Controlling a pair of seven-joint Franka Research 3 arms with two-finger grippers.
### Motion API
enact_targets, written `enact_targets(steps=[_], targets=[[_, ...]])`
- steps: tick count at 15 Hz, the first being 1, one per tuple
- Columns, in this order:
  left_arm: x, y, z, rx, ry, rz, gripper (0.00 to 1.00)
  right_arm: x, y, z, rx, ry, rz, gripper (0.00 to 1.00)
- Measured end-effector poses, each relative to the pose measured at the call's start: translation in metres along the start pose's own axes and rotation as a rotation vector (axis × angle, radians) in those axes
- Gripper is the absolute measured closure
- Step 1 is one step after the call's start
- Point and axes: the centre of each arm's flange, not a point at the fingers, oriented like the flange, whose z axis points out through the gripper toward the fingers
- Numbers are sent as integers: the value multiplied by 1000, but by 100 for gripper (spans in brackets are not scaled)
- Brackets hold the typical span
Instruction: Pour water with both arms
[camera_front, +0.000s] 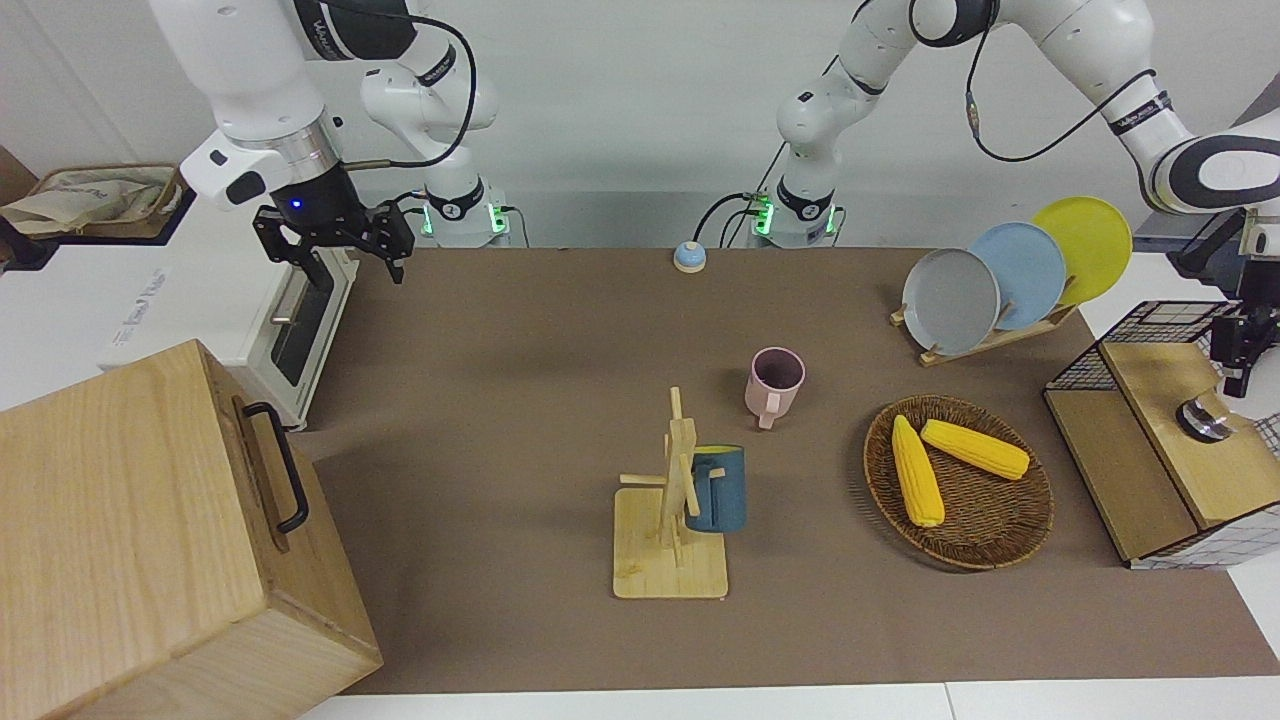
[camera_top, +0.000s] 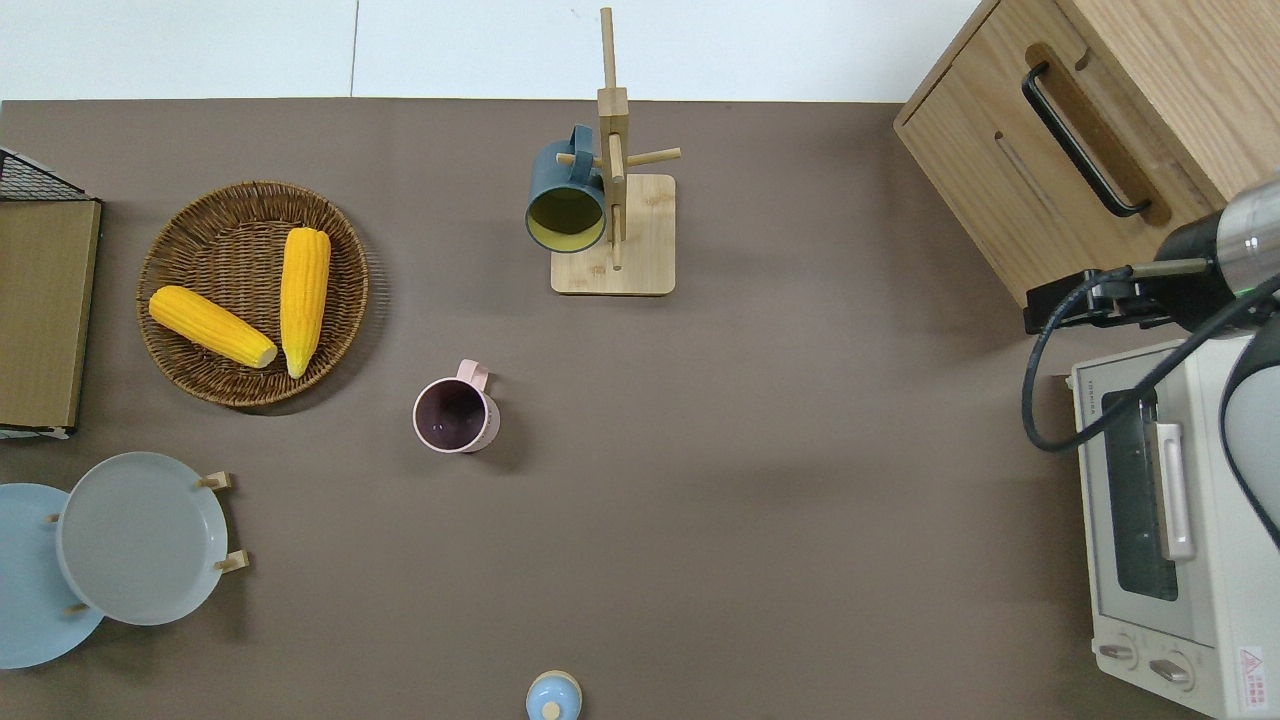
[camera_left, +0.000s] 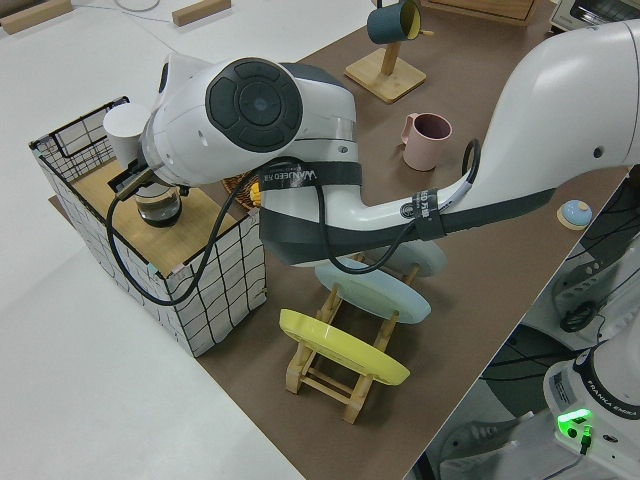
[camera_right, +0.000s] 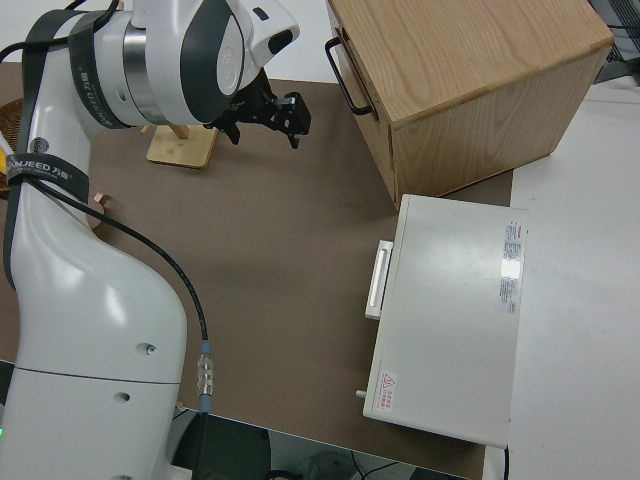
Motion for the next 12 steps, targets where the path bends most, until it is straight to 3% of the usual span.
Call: enact_targets(steps=[5, 9, 12], targets=[[0, -1, 1, 0, 1, 5, 36, 0, 0, 0, 0, 0, 0, 0], [8, -1, -5, 9, 19, 13, 2, 0, 0, 0, 0, 0, 0, 0], [13, -1, -8, 7, 17, 20, 0, 0, 0, 0, 0, 0, 0, 0]])
